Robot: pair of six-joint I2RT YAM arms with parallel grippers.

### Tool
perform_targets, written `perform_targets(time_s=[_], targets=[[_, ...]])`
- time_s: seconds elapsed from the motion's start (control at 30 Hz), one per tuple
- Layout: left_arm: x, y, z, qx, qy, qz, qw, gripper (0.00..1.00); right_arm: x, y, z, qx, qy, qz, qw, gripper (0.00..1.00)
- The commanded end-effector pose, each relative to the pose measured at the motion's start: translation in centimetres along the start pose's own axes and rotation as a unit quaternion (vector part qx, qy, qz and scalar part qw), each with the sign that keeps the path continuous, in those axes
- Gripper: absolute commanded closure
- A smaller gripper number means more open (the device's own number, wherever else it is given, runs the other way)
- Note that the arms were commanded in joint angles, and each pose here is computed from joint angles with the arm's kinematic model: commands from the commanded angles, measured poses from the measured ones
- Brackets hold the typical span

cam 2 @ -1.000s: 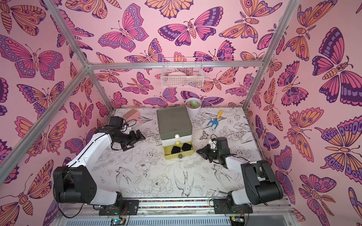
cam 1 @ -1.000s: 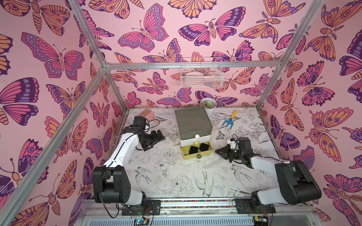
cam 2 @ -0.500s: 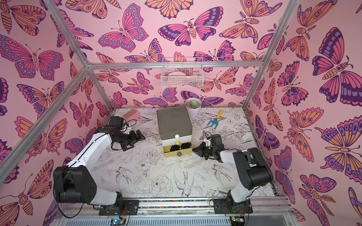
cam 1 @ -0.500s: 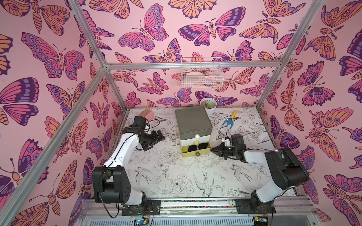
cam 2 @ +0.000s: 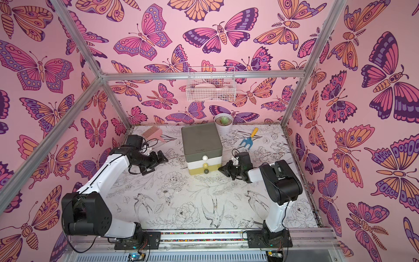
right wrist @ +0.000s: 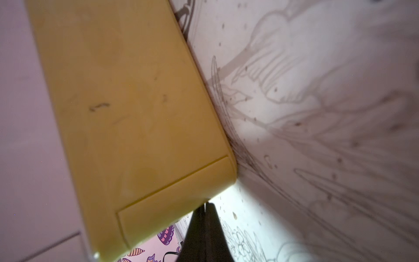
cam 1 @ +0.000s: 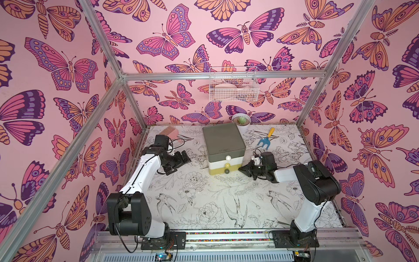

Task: Place the brooch boxes into the drawer by color
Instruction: Close the drawer in the storage box, then reset both arms

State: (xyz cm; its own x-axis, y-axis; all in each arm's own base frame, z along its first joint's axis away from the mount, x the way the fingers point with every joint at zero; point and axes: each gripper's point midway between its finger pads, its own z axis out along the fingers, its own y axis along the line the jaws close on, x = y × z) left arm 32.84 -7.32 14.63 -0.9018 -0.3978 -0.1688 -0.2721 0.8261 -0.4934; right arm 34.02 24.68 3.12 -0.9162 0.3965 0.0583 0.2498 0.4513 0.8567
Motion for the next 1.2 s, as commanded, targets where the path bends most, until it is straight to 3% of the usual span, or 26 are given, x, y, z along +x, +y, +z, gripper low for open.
perform_targets(time_s=[0.0,0.2,0.27,0.33,0.37,0.5,0.6,0.77,0.9,0.97,1.07,1.17], targets=[[0.4,0.8,-0.4,-0.009,-0.002,0.005,1.0,0.0,-2.7,3.0,0.6,-0.044,-0.041,-0.025,0.998,1.0],[0.5,1.2,-0.2,-0.013,0.0,-0.002,1.0,0.0,-2.4,3.1,0.2,-0.043,-0.041,-0.027,0.998,1.0],[0.4,1.2,0.0,-0.014,0.002,-0.004,1.0,0.0,-1.4,2.5,-0.6,-0.029,-0.035,-0.03,0.999,0.87],[0.3,1.2,0.0,-0.014,0.0,-0.004,1.0,0.0,-0.8,0.8,-1.5,0.019,-0.039,-0.03,0.999,0.64],[0.2,1.0,-0.1,-0.012,-0.001,-0.004,1.0,0.0,-0.3,0.0,-2.1,0.045,-0.039,-0.034,0.998,0.57],[-0.4,0.2,-0.5,0.003,-0.012,-0.001,1.0,0.0,0.5,-2.6,-4.8,0.103,-0.053,-0.043,0.992,0.46],[-1.6,-0.6,-2.2,0.014,-0.067,0.025,0.997,0.0,0.3,-3.7,-7.4,0.168,-0.072,-0.072,0.98,0.39],[-5.1,0.0,-5.8,-0.025,-0.221,0.086,0.971,0.0,-2.1,-2.0,-12.3,0.277,-0.13,-0.181,0.935,0.25],[-7.9,0.1,-6.9,-0.052,-0.303,0.147,0.94,0.0,-6.4,1.8,-17.1,0.348,-0.228,-0.253,0.874,0.09],[-9.3,1.6,-7.1,-0.097,-0.34,0.158,0.922,0.0,-8.6,3.7,-19.3,0.369,-0.275,-0.277,0.844,0.01],[-10.4,4.1,-6.5,-0.158,-0.38,0.176,0.894,0.0,-11.4,4.6,-21.7,0.383,-0.32,-0.284,0.819,0.01],[-10.5,7.0,-5.4,-0.207,-0.414,0.175,0.869,0.0,-13.7,3.7,-24.0,0.392,-0.359,-0.262,0.806,0.01]])
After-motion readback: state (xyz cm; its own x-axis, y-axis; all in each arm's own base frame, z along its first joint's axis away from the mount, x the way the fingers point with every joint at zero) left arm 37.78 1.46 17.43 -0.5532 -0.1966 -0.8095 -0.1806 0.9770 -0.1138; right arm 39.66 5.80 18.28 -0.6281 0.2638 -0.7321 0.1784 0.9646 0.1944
